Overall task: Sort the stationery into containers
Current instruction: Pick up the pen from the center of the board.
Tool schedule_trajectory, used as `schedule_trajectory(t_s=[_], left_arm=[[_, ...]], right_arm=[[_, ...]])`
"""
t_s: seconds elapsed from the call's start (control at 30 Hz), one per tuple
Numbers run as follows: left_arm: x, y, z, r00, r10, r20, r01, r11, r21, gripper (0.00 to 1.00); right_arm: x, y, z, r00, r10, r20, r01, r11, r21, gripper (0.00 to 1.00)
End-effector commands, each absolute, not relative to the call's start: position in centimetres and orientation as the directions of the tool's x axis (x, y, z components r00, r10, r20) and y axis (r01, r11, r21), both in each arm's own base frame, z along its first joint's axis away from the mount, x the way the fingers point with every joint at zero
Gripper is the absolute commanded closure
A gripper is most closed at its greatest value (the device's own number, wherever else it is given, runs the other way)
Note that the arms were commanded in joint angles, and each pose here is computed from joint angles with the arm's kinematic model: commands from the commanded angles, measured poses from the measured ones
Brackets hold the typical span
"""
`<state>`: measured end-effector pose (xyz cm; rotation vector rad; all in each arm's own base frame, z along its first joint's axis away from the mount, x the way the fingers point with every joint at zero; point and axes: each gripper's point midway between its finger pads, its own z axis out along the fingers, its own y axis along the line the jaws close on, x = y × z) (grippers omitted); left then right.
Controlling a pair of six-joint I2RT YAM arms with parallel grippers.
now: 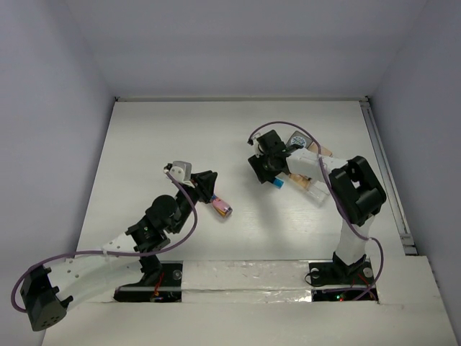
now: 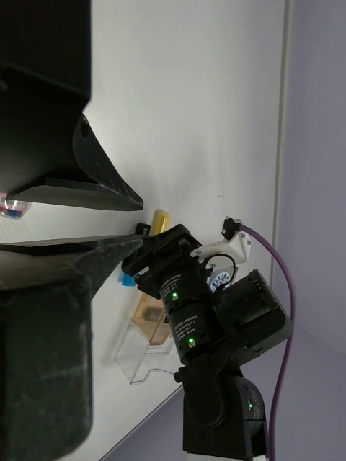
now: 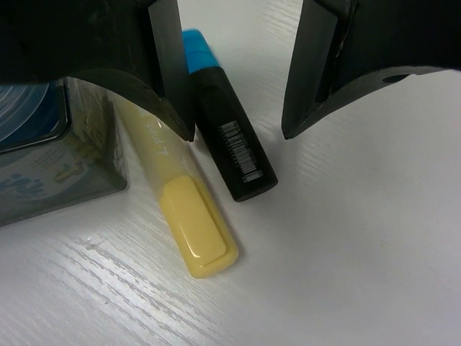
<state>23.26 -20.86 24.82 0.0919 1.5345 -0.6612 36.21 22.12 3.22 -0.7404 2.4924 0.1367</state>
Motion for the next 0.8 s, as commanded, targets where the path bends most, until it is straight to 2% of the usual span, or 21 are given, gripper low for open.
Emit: schedule_trajectory(t_s=[0.0, 0.17, 0.27, 0.33, 0.47, 0.5, 0.67, 0.77], left_arm=[[23.2, -20.6, 26.2, -0.066, -0.382, -0.922, 0.463, 0.807, -0.368, 0.83], [23.4, -20.7, 25.8, -0.077, -0.366, -0.927, 0.451, 0.817, -0.360, 0.84], [23.3, -20.7, 25.8, -0.071, -0.372, -0.926, 0.455, 0.814, -0.362, 0.84], [23.4, -20.6, 25.8, -0.070, -0.370, -0.926, 0.448, 0.818, -0.361, 0.84], [23.3, -20.4, 26.0, -0.063, -0.381, -0.923, 0.451, 0.814, -0.367, 0.84], [23.3, -20.4, 25.8, -0.063, -0.376, -0.924, 0.449, 0.817, -0.363, 0.83], [23.4, -20.6, 25.5, -0.076, -0.365, -0.928, 0.446, 0.820, -0.359, 0.84], [23.5, -20.6, 25.4, -0.070, -0.364, -0.929, 0.440, 0.824, -0.357, 0.83]], right_arm=[[36.5, 23.1, 3.8, -0.696, -0.469, -0.544, -0.540, 0.841, -0.033, 0.43], [34.7, 24.5, 4.2, -0.697, -0.462, -0.548, -0.557, 0.830, 0.008, 0.53], [34.0, 24.9, 4.5, -0.700, -0.454, -0.551, -0.554, 0.832, 0.019, 0.64], [33.6, 25.1, 4.5, -0.704, -0.456, -0.545, -0.554, 0.832, 0.020, 0.64], [33.5, 24.5, 3.9, -0.712, -0.452, -0.537, -0.538, 0.843, 0.003, 0.48], [33.4, 24.5, 3.8, -0.714, -0.452, -0.535, -0.536, 0.844, 0.002, 0.48], [33.1, 24.0, 2.6, -0.724, -0.465, -0.509, -0.536, 0.844, -0.010, 0.51], [32.9, 23.8, 2.6, -0.728, -0.465, -0.504, -0.533, 0.846, -0.011, 0.61]])
